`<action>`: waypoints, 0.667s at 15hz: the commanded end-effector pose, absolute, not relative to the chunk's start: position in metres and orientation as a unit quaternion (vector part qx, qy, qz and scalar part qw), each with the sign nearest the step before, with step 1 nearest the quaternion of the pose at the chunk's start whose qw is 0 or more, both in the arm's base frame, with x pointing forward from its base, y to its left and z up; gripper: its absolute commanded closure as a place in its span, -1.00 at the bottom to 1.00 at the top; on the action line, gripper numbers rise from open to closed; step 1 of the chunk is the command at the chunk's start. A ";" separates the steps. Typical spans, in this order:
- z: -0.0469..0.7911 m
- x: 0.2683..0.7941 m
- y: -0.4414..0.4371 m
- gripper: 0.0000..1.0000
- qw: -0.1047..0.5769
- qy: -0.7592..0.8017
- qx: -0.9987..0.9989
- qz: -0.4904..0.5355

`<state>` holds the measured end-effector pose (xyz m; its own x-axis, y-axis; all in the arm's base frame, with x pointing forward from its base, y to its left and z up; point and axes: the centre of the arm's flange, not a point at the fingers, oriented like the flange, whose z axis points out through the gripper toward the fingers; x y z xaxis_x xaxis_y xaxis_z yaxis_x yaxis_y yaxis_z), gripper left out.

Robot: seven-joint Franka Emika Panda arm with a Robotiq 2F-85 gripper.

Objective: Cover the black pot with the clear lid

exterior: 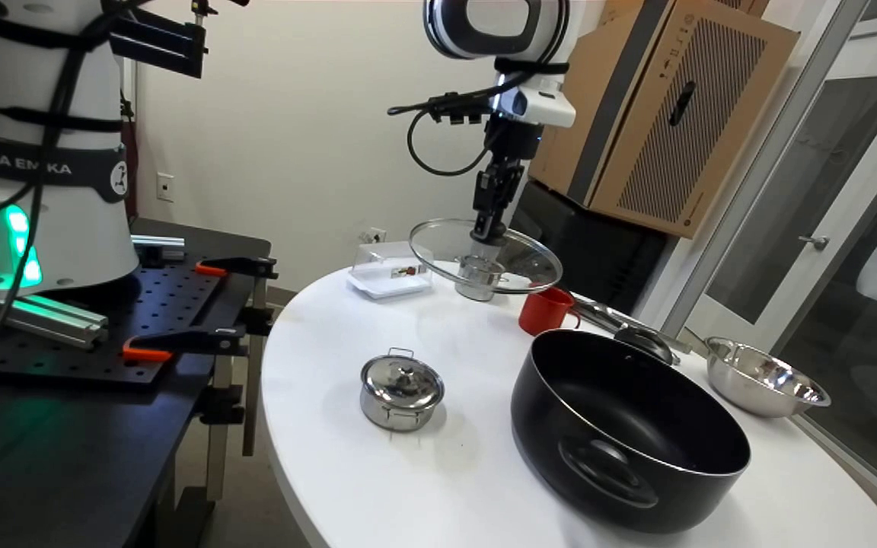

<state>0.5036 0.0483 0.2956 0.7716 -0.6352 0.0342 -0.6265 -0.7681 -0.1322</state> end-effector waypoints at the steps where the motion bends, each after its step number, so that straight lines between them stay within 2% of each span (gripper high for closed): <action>1: 0.340 0.508 0.029 0.50 0.071 0.344 -0.935 -0.051; 10: 0.374 0.564 -0.071 0.50 0.017 0.435 -0.900 -0.003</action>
